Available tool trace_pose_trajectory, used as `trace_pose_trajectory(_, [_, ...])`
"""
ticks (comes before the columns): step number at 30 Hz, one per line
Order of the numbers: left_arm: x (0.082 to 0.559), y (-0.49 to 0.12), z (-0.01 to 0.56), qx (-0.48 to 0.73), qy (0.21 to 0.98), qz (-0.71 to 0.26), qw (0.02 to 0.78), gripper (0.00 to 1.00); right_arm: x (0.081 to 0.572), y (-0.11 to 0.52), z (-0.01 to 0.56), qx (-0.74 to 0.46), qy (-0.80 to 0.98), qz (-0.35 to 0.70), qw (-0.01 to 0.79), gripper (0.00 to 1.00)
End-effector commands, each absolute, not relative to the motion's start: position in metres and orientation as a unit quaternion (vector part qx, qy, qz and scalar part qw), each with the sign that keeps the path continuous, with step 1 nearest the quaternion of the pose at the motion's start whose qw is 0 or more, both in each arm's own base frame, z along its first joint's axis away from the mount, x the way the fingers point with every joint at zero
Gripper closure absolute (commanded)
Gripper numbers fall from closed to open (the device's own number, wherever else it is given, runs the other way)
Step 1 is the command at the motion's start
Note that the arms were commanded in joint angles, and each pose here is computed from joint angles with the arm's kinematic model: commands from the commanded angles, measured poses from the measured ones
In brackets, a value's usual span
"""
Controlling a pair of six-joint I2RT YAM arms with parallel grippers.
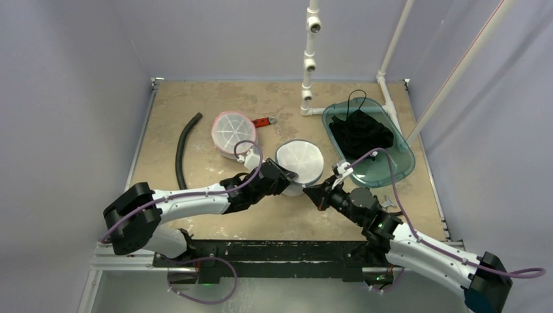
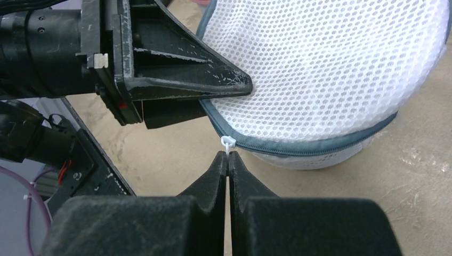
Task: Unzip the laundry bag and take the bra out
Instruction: Unzip the laundry bag at the center of the board.
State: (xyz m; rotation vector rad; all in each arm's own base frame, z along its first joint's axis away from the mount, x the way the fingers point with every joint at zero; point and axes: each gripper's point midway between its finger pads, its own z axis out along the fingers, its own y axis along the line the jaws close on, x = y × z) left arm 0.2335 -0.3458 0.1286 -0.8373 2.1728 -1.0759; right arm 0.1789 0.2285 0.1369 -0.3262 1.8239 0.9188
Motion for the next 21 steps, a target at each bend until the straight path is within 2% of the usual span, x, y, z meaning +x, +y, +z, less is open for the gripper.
trace_pose_trajectory(1, [0.245, -0.337, 0.137, -0.328, 0.8, -0.404, 0.299, 0.78, 0.179, 0.233, 0.15, -0.146, 0.739, 0.397, 0.525, 1.0])
trace_pose_trajectory(7, [0.247, -0.319, 0.156, -0.321, 0.793, -0.404, 0.323, 0.99, 0.183, 0.231, 0.166, -0.134, 0.733, 0.396, 0.537, 1.0])
trace_pose_trajectory(13, [0.249, -0.3, 0.179, -0.298, 0.793, -0.404, 0.345, 1.0, 0.195, 0.223, 0.169, -0.103, 0.747, 0.368, 0.544, 1.0])
trace_pose_trajectory(21, [0.242, -0.292, 0.205, -0.195, 0.801, -0.431, 0.367, 1.0, 0.202, 0.202, 0.149, -0.025, 0.774, 0.338, 0.534, 1.0])
